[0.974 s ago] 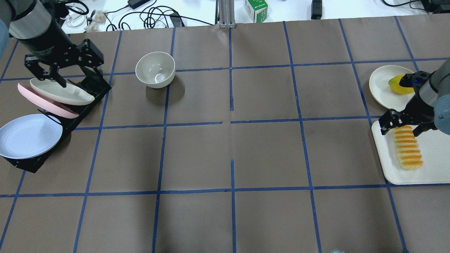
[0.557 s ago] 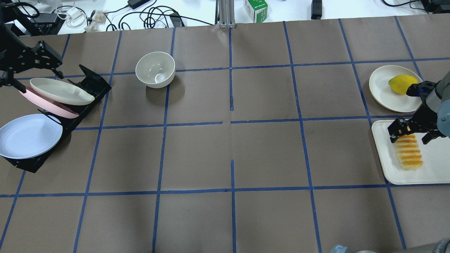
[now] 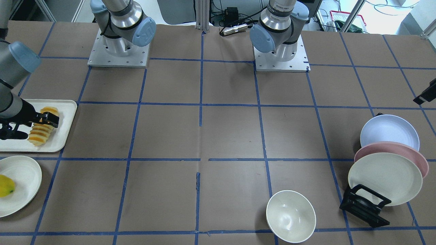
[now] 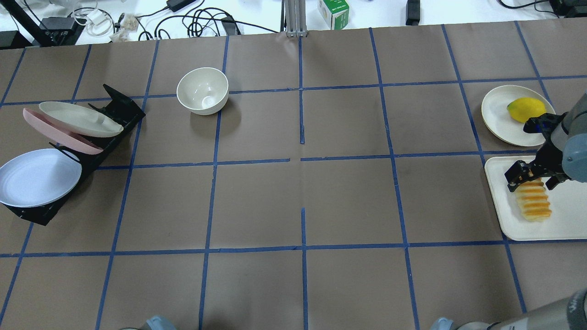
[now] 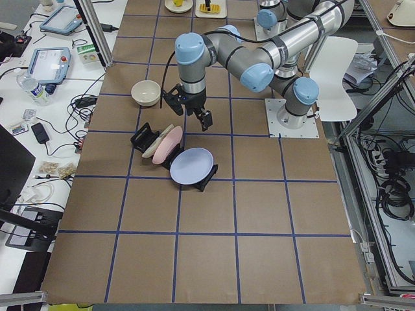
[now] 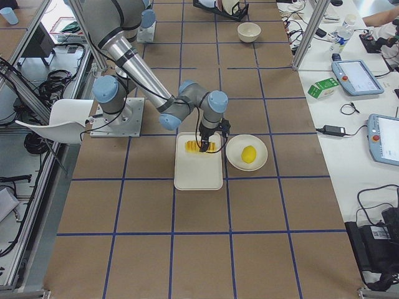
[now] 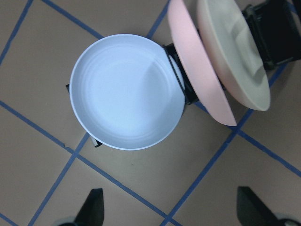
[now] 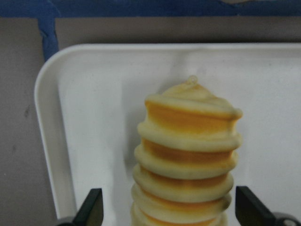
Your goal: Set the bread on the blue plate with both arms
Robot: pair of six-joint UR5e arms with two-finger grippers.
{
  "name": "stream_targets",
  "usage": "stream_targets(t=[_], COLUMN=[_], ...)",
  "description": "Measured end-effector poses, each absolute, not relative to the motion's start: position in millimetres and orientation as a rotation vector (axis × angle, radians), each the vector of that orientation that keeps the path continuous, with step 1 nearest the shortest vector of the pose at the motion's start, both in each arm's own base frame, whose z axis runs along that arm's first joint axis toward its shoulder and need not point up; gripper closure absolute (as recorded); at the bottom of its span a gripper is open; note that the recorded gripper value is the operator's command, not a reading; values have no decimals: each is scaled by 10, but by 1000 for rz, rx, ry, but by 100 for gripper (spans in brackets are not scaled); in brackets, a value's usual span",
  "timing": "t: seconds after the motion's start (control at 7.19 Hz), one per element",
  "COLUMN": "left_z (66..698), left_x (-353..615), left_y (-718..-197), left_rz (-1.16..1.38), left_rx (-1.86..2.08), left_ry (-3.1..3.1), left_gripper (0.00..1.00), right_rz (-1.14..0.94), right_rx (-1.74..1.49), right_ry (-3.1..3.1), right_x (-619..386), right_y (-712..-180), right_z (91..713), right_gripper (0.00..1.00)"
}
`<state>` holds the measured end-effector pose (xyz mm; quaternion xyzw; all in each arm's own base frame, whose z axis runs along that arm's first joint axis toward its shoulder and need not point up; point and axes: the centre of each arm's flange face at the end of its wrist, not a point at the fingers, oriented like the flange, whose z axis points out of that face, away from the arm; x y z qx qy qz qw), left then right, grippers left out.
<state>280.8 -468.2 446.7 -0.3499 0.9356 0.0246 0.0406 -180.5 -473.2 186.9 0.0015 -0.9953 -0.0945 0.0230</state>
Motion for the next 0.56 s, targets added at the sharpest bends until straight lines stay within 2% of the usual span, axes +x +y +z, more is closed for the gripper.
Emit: stream_targets(t=[0.14, 0.28, 0.42, 0.56], left_z=[4246, 3911, 3549, 3225], left_x=[3135, 3364, 3513, 3612], left_y=[-4576, -4588, -4640, -4699], left_rz=[95, 77, 52, 41], left_rx=[-1125, -1149, -1158, -1161], left_ry=[2851, 2837, 2825, 2822], left_gripper=[7, 14, 14, 24], right_rz=[-302, -320, -340, -350], right_rx=[15, 24, 36, 43], right_ry=[-3083, -3072, -3047, -3028], right_x=[-1814, -1832, -1860, -1876], right_y=[-4738, -4738, -4729, -4721], right_z=[1815, 1780, 1781, 1804], right_gripper=[81, 100, 100, 100])
